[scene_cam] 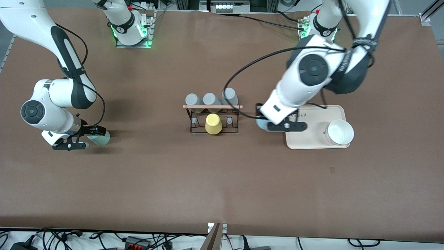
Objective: Hang scattered cups on rack with three cups
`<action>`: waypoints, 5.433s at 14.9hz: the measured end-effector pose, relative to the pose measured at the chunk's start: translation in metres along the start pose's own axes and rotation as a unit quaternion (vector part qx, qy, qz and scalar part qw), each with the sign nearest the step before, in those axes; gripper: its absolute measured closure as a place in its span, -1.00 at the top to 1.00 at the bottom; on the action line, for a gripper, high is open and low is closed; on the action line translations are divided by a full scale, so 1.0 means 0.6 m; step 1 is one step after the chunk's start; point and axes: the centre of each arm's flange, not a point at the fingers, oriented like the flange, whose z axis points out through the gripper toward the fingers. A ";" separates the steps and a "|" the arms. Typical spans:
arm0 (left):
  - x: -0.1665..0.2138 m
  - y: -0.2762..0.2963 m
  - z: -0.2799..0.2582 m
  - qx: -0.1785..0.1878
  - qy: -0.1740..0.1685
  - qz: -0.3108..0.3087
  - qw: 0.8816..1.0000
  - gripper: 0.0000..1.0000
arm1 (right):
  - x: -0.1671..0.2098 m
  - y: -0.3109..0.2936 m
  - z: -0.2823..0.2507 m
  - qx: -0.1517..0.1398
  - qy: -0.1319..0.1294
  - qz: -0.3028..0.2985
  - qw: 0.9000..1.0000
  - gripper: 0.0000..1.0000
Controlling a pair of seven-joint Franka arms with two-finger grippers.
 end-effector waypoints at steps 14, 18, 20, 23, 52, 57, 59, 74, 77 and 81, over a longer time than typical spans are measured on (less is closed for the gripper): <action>-0.023 0.144 0.086 -0.023 0.011 -0.036 0.999 0.30 | 0.056 -0.088 -0.170 0.020 -0.024 -0.007 0.999 0.29; -0.041 0.163 0.124 0.008 0.019 -0.011 1.000 0.30 | 0.068 -0.175 -0.258 0.037 -0.033 -0.022 0.999 0.29; -0.042 0.161 0.141 0.016 0.012 -0.006 1.000 0.30 | 0.066 -0.231 -0.274 0.035 -0.031 -0.043 0.998 0.29; -0.045 0.161 0.168 0.025 0.002 -0.001 1.000 0.30 | 0.058 -0.303 -0.279 0.032 -0.029 -0.074 0.996 0.29; 0.040 -0.316 -0.160 0.061 0.059 -0.021 0.996 1.00 | -0.013 -0.737 -0.285 0.050 -0.014 -0.022 0.998 0.29; 0.064 -0.386 -0.196 0.029 0.072 -0.026 0.997 1.00 | -0.013 -0.749 -0.214 0.027 -0.037 -0.026 0.999 0.29; 0.069 -0.418 -0.196 0.033 0.066 -0.012 0.997 1.00 | -0.011 -0.749 -0.187 0.018 -0.045 -0.026 0.998 0.29; 0.013 -0.431 -0.200 0.051 0.055 0.009 0.997 1.00 | 0.034 -0.668 -0.283 0.028 -0.017 0.014 0.999 1.00; 0.016 -0.428 -0.211 0.046 0.064 0.009 0.997 1.00 | 0.059 -0.560 -0.394 0.034 -0.007 0.055 0.998 1.00; 0.014 -0.415 -0.224 0.043 0.072 0.016 0.996 1.00 | 0.081 -0.382 -0.499 0.044 0.015 0.117 0.992 1.00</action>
